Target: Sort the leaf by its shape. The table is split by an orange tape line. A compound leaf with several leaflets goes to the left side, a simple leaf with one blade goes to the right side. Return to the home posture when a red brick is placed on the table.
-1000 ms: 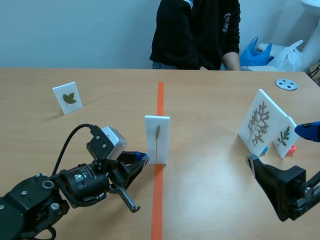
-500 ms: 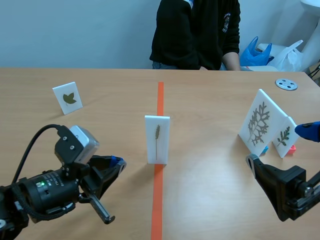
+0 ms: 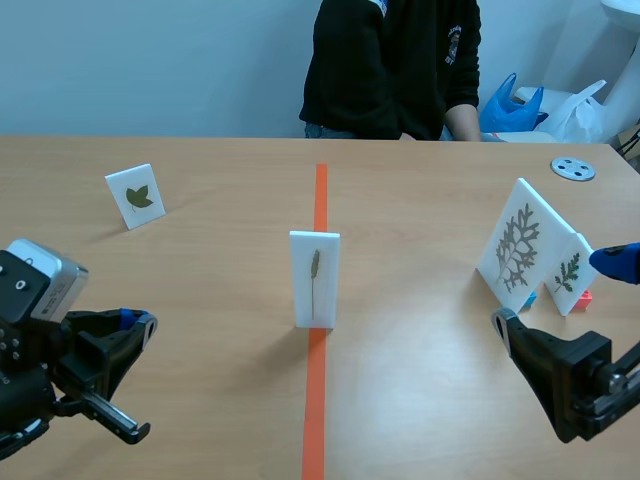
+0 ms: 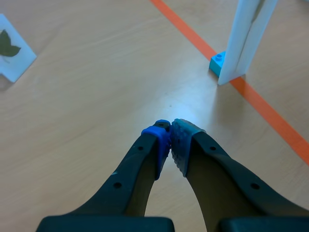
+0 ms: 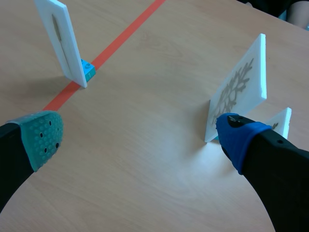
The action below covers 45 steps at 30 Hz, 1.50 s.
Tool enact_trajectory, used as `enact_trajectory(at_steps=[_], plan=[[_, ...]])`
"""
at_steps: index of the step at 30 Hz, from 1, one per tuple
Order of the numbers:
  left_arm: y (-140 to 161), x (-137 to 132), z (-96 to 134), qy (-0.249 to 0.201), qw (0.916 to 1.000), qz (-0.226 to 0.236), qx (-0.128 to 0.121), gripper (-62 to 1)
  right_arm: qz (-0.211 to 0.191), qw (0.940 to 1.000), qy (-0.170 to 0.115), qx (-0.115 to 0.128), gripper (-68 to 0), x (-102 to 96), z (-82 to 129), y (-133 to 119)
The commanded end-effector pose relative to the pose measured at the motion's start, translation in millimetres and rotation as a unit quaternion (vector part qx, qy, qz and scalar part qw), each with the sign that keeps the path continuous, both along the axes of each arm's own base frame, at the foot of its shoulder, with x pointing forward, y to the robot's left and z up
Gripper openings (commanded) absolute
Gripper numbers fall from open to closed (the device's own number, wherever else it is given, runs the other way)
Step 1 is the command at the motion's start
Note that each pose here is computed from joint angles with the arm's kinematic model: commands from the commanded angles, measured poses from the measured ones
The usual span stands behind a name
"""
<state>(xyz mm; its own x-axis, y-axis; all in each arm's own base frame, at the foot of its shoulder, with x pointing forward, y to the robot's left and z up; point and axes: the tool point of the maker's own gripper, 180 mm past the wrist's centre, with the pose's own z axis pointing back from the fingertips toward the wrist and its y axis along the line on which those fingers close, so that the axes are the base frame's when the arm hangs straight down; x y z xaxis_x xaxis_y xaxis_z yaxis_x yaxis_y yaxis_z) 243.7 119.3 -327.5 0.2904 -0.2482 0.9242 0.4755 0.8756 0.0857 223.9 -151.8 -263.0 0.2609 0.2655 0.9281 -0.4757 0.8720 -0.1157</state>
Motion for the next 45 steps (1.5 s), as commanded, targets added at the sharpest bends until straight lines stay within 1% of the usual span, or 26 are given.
enact_trajectory(at_steps=[1, 2, 3, 4, 5, 7, 9, 11, 16, 23, 25, 29, 33, 38, 45], plan=[[-5.6, 4.2, 5.1, -0.01, 0.9999, -0.005, -0.01, -55.0, 0.0, 0.9998, -0.022, 0.005, 0.4, 5.8, 11.7, 2.1], [-5.8, 4.5, 5.8, -0.012, 0.9999, -0.005, -0.011, -51.4, 0.0, 0.9998, -0.022, 0.005, 0.4, 5.8, 11.7, 2.1], [-5.7, 4.5, 5.8, -0.012, 0.9999, -0.005, -0.011, -46.1, 0.0, 0.9998, -0.022, 0.005, 0.4, 5.8, 11.7, 2.1], [-5.7, 5.0, 6.2, -0.013, 0.9998, -0.005, -0.011, -39.4, 0.0, 0.9998, -0.022, 0.005, 0.4, 5.8, 11.7, 2.1], [-5.6, 5.4, 6.5, -0.013, 0.9998, -0.005, -0.011, -31.3, 0.0, 0.9998, -0.022, 0.005, 0.4, 5.8, 11.7, 2.1], [-5.8, 5.5, 7.1, -0.015, 0.9998, -0.005, -0.012, -13.2, 0.0, 0.9998, -0.022, 0.005, 0.4, 5.8, 11.7, 2.1], [-6.8, 6.6, 11.5, -0.026, 0.9995, -0.006, -0.018, 1.1, 0.0, 0.9997, -0.022, 0.005, 0.4, 5.8, 11.7, 2.1], [-7.5, 7.5, 14.9, -0.035, 0.9991, -0.007, -0.023, 1.4, 0.0, 0.9997, -0.022, 0.005, 0.4, 5.8, 11.7, 2.1], [-11.3, 8.5, 16.4, -0.037, 0.9989, -0.014, -0.026, 1.4, 0.0, 0.9998, -0.022, 0.005, 0.4, 5.8, 11.6, 2.1], [-30.2, 19.1, 16.8, -0.044, 0.9971, -0.056, -0.026, 1.4, 0.0, 0.9997, -0.022, 0.004, 0.4, 6.1, 12.0, 1.3], [-34.5, 24.7, 13.0, -0.042, 0.9967, -0.063, -0.027, 1.4, 0.0, 0.9997, -0.022, 0.004, 0.4, 6.1, 12.0, 1.3], [-43.8, 35.8, -1.6, -0.034, 0.9957, -0.081, -0.029, 1.4, -0.001, 0.9997, -0.022, 0.004, 0.4, 6.1, 12.0, 1.2], [-50.5, 48.1, -10.8, -0.04, 0.9941, -0.095, -0.035, 1.4, -0.001, 0.9997, -0.022, 0.004, 0.4, 6.1, 12.0, 1.2], [-59.6, 64.1, -20.4, -0.044, 0.9921, -0.113, -0.033, 1.4, -0.002, 0.9997, -0.023, 0.004, 0.4, 6.4, 12.1, 0.7], [-89.7, 75.0, -33.1, -0.044, 0.986, -0.158, -0.032, 1.4, -0.003, 0.9997, -0.023, 0.003, 0.4, 6.4, 12.1, 0.6]])
